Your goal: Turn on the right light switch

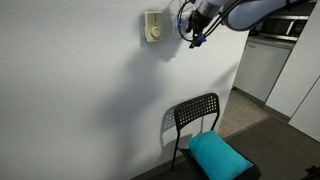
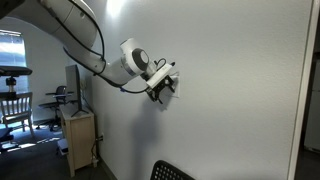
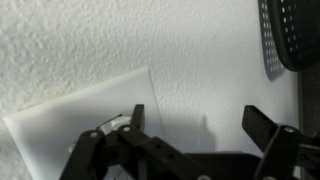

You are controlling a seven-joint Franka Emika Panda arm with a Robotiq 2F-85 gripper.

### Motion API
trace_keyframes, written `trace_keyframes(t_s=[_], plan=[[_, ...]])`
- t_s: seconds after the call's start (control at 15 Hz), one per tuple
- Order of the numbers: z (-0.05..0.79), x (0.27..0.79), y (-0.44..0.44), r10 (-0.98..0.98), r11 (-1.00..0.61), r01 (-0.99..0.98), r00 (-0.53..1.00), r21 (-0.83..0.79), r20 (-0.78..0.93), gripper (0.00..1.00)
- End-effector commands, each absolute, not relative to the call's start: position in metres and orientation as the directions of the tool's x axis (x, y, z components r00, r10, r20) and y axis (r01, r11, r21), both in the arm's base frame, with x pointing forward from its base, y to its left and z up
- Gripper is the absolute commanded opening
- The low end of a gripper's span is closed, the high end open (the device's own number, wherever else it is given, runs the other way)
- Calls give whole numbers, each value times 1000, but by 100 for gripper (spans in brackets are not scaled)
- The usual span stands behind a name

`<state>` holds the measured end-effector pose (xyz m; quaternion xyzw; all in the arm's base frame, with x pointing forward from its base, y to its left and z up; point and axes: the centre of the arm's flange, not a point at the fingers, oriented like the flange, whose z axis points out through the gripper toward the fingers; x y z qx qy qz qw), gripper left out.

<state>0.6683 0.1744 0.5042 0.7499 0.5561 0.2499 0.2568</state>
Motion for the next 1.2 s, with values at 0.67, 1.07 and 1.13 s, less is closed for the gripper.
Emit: trace_keyframes(t_s=[0.67,1.07,1.13], plan=[[557,681,169,973,-187,608,223,772,60,100],[556,659,167,957,-219,662,288,717,27,100],[558,655,167,955,-223,663,294,715,25,100]])
